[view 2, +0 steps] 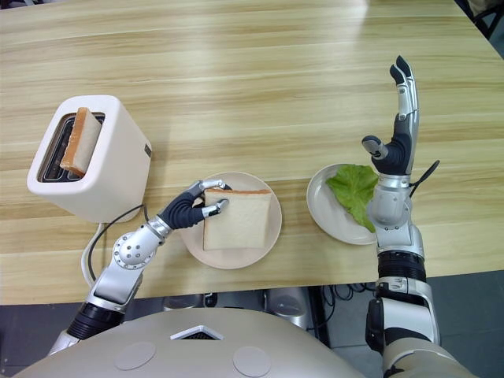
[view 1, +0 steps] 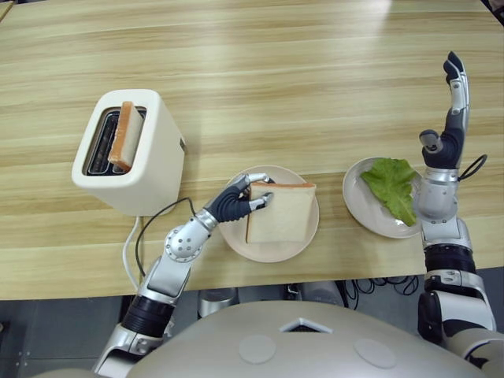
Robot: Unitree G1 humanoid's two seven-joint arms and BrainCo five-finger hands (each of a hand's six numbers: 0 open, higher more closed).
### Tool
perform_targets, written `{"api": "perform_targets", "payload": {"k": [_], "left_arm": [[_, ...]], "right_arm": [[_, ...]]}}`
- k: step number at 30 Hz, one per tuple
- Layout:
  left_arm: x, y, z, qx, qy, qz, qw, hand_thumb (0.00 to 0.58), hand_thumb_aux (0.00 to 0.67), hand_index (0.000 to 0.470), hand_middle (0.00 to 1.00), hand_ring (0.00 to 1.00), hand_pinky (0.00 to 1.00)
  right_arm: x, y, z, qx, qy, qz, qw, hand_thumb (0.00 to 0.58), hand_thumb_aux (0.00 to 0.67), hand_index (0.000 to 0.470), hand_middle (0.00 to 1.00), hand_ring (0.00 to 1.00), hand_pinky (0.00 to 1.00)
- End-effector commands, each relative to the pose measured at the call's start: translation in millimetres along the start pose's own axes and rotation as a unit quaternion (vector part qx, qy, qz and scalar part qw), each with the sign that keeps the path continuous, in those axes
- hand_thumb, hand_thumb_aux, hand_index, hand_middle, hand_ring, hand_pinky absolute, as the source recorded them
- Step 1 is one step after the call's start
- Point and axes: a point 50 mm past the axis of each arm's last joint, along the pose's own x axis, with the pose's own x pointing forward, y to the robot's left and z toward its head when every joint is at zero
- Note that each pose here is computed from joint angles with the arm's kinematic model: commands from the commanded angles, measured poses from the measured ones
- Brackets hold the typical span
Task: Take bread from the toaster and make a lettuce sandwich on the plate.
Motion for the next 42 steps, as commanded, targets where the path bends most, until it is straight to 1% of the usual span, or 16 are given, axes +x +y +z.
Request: {"api": "perform_targets", "payload": {"k": [1,5,9,10,11,15,26,32,36,39,41,42], "left_arm": [[-2.6,-0.9,-8.0,0.035,0.018,0.01,0.999,0.58,0.67,0.46,1.0,1.0,1.0],[-1.6,14.0,-5.3,0.083,0.015,0.053,0.995,0.58,0.67,0.46,1.0,1.0,1.0],[-1.8,15.7,-6.6,0.112,0.021,0.048,0.992,0.58,0.67,0.46,1.0,1.0,1.0],[-2.1,13.5,-8.5,0.125,0.025,0.041,0.991,0.571,0.589,0.404,1.0,1.0,1.0],[-2.1,10.9,-9.6,0.137,0.028,0.033,0.99,0.0,0.0,0.0,1.0,1.0,1.0],[-2.1,7.6,-9.9,0.148,0.03,0.032,0.988,0.0,0.0,0.0,1.0,1.0,1.0],[-5.3,27.4,-12.9,0.18,0.049,0.064,0.98,0.0,0.0,0.0,1.0,1.0,1.0],[-7.5,51.7,-2.4,0.255,0.066,0.124,0.957,0.0,0.0,0.0,1.0,1.0,1.0],[-7.4,59.2,3.1,0.261,0.065,0.152,0.951,0.0,0.0,0.0,1.0,1.0,1.0],[-6.3,54.4,1.8,0.245,0.061,0.15,0.956,0.0,0.0,0.0,1.0,1.0,1.0],[-6.2,50.6,2.3,0.235,0.054,0.152,0.958,0.0,0.0,0.0,1.0,1.0,1.0],[-6.6,49.2,3.0,0.224,0.05,0.158,0.96,0.0,0.0,0.0,0.71,0.71,0.71]], "right_arm": [[-0.8,-1.9,-2.1,-0.006,0.003,0.005,1.0,0.0,0.0,0.0,0.0,0.0,0.0],[-2.1,-1.8,-2.5,-0.006,0.005,0.007,1.0,0.0,0.0,0.0,0.0,0.0,0.0],[-2.8,-1.4,-2.9,-0.007,0.006,0.008,1.0,0.0,0.0,0.0,0.0,0.0,0.0],[-2.8,-1.3,-2.7,-0.007,0.005,0.008,1.0,0.0,0.0,0.0,0.0,0.0,0.0],[-2.8,-1.1,-2.5,-0.006,0.004,0.008,1.0,0.0,0.0,0.0,0.0,0.0,0.0],[-2.4,-0.1,-1.7,-0.007,0.0,0.012,1.0,0.0,0.0,0.0,0.0,0.0,0.0],[-2.3,3.3,-1.2,-0.004,-0.002,0.017,1.0,0.0,0.0,0.0,0.0,0.0,0.0],[-1.7,2.0,-2.1,-0.007,-0.001,0.017,1.0,0.0,0.0,0.0,0.0,0.0,0.0],[-3.5,1.6,-4.1,-0.014,0.0,0.028,1.0,0.0,0.0,0.0,0.0,0.0,0.0],[-12.6,2.3,-6.2,-0.084,-0.021,0.094,0.992,0.0,0.0,0.0,0.0,0.0,0.0],[-20.5,1.5,-10.8,-0.155,-0.036,0.139,0.977,0.0,0.0,0.0,0.0,0.0,0.0],[-24.1,-0.4,-13.8,-0.186,-0.043,0.155,0.969,0.0,0.0,0.0,0.0,0.0,0.0]]}}
